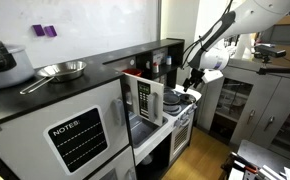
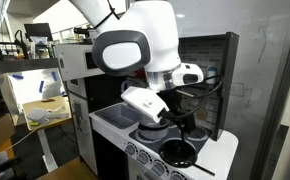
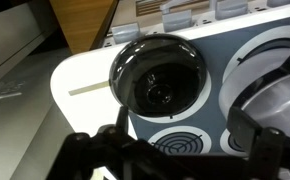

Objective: Put the pots lid on the stove

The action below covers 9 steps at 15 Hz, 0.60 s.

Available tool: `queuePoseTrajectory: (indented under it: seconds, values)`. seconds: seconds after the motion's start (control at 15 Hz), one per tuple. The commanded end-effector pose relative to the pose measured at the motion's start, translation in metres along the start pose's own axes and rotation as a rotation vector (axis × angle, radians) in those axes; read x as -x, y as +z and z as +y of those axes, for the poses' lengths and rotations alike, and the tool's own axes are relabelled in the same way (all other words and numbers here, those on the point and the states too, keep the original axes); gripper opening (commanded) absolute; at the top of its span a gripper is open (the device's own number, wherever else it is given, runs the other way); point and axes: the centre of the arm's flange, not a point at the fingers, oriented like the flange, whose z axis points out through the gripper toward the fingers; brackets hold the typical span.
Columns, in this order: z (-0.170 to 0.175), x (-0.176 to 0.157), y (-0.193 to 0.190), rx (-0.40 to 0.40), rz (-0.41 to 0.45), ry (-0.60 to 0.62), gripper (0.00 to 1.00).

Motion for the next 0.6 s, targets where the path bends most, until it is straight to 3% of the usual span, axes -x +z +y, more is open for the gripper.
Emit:
queuePoseTrajectory:
  seconds: [0.0,0.2,0.53]
  values:
    - [-0.003,0.031,-0.043,0.006,0.006,0.005,1.0]
    - [-0.009,0.053,-0.077,-0.006,-0.019,0.008,1.0]
    - [-0.048,0.072,-0.122,-0.046,-0.153,-0.102,1.0]
